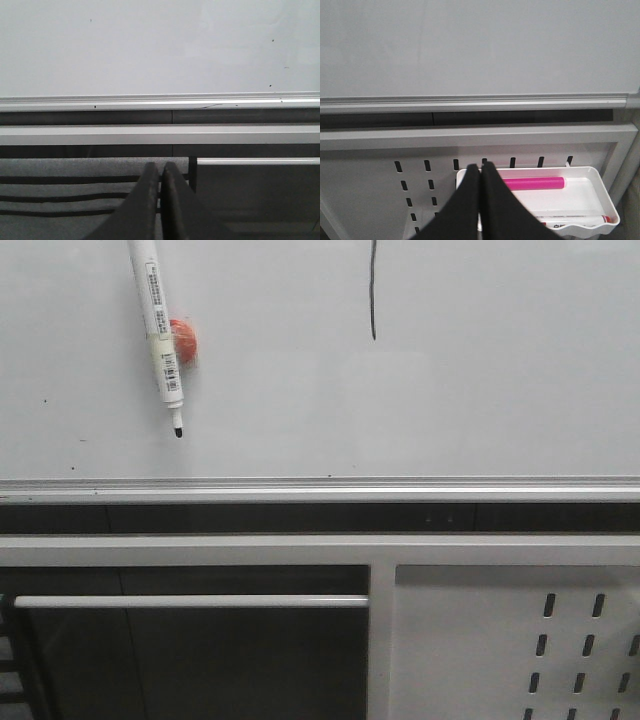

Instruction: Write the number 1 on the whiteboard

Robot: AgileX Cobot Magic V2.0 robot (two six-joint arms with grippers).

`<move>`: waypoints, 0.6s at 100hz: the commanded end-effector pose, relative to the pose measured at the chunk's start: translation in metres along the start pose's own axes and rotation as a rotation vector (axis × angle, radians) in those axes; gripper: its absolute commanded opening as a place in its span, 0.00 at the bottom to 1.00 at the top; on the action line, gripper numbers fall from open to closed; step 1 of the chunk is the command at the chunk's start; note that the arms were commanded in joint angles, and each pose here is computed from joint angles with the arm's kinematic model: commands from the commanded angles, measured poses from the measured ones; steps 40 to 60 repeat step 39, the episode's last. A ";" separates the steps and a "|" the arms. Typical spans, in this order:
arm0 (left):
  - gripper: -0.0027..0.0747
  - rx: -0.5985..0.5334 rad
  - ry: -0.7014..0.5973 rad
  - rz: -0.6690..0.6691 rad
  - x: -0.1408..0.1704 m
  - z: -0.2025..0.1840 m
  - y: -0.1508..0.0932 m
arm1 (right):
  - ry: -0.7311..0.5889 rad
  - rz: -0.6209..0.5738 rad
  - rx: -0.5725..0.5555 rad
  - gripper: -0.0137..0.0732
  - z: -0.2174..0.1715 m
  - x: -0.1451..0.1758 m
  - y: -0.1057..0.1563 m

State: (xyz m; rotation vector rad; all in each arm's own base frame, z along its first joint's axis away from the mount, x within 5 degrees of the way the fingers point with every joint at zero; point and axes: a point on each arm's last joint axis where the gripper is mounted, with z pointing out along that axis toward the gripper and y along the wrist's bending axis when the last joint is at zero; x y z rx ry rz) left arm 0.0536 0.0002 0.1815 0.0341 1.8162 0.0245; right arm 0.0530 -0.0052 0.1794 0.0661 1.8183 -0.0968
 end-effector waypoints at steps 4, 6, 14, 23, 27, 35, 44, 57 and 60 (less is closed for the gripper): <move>0.01 0.000 -0.065 -0.020 0.000 0.000 0.000 | -0.013 -0.001 0.004 0.07 0.002 0.006 0.000; 0.01 0.000 -0.065 -0.020 0.000 0.000 0.000 | -0.013 -0.001 0.004 0.07 0.002 0.006 0.000; 0.01 0.000 -0.065 -0.020 0.000 0.000 0.000 | -0.013 -0.001 0.004 0.07 0.002 0.006 0.000; 0.01 0.000 -0.065 -0.020 0.000 0.000 0.000 | -0.013 -0.001 0.004 0.07 0.002 0.006 0.000; 0.01 0.000 -0.065 -0.020 0.000 0.000 0.000 | -0.013 -0.001 0.004 0.07 0.002 0.006 0.000; 0.01 0.000 -0.065 -0.020 0.000 0.000 0.000 | -0.013 -0.001 0.004 0.07 0.002 0.006 0.000; 0.01 0.000 -0.065 -0.020 0.000 0.000 0.000 | -0.013 -0.001 0.004 0.07 0.002 0.006 0.000; 0.01 0.000 -0.065 -0.020 0.000 0.000 0.000 | -0.013 -0.001 0.004 0.07 0.002 0.006 0.000; 0.01 0.000 -0.065 -0.020 0.000 0.000 0.000 | -0.013 -0.001 0.004 0.07 0.002 0.006 0.000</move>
